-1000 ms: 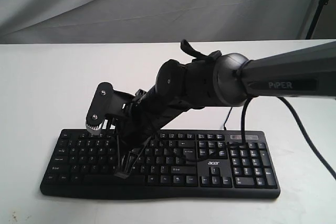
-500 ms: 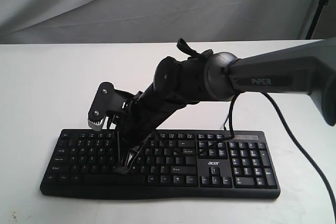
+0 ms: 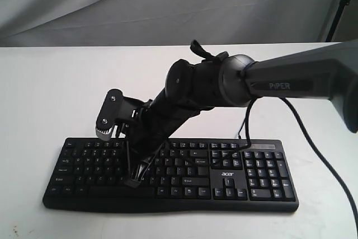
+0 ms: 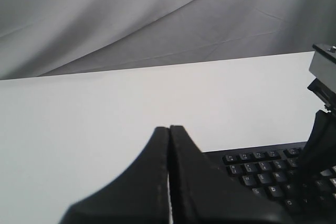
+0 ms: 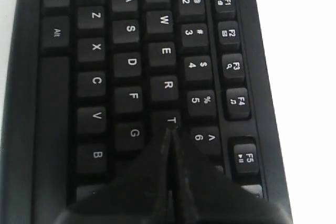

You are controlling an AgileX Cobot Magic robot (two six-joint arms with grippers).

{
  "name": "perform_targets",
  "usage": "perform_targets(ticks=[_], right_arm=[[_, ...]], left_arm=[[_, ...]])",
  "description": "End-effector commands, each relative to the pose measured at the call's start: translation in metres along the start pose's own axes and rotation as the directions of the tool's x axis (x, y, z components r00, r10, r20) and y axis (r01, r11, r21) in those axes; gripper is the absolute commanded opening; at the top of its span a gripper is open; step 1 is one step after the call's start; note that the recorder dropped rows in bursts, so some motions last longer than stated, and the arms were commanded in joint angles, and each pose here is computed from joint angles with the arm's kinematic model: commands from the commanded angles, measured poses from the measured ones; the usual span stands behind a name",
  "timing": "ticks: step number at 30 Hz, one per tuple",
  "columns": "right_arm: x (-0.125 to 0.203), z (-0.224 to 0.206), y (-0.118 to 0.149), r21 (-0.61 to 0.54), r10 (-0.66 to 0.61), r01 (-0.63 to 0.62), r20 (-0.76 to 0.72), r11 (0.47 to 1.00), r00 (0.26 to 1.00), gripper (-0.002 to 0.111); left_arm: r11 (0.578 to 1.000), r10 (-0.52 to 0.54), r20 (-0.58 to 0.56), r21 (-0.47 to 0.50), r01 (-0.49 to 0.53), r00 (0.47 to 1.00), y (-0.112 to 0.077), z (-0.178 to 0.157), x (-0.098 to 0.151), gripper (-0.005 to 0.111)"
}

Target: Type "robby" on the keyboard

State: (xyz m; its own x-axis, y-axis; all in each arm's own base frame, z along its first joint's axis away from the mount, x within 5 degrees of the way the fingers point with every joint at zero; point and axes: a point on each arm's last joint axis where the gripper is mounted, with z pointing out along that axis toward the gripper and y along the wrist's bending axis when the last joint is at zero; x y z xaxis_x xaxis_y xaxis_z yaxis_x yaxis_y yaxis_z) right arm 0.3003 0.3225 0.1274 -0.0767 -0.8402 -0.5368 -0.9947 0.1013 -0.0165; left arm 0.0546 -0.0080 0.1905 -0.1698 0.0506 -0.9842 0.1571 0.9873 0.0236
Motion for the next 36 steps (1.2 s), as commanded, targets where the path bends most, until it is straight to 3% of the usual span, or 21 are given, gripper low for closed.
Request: perform_targets(ticks=[1, 14, 22, 30, 36], right_arm=[[-0.002, -0.003, -0.003, 0.002, 0.000, 0.000, 0.010, 1.000, 1.000, 0.000], [0.005, 0.007, -0.003, -0.008, 0.009, -0.009, -0.009, 1.000, 1.000, 0.000], [-0.006, -0.012, -0.003, 0.023, -0.019, 0.018, 0.022, 1.000, 1.000, 0.000], [-0.029, -0.055, -0.003, 0.112, -0.077, 0.066, 0.094, 0.992, 0.993, 0.000], [-0.057, -0.118, 0.002, 0.243, -0.119, 0.062, 0.226, 0.968, 0.967, 0.000]], left_arm=[[1.000, 0.003, 0.005, 0.005, -0.003, 1.000, 0.000, 0.000, 0.001, 0.000], [1.000, 0.003, 0.005, 0.005, -0.003, 1.000, 0.000, 0.000, 0.001, 0.000], [1.000, 0.003, 0.005, 0.005, -0.003, 1.000, 0.000, 0.000, 0.001, 0.000], [1.000, 0.003, 0.005, 0.005, -0.003, 1.000, 0.000, 0.000, 0.001, 0.000], [1.000, 0.003, 0.005, 0.005, -0.003, 1.000, 0.000, 0.000, 0.001, 0.000]])
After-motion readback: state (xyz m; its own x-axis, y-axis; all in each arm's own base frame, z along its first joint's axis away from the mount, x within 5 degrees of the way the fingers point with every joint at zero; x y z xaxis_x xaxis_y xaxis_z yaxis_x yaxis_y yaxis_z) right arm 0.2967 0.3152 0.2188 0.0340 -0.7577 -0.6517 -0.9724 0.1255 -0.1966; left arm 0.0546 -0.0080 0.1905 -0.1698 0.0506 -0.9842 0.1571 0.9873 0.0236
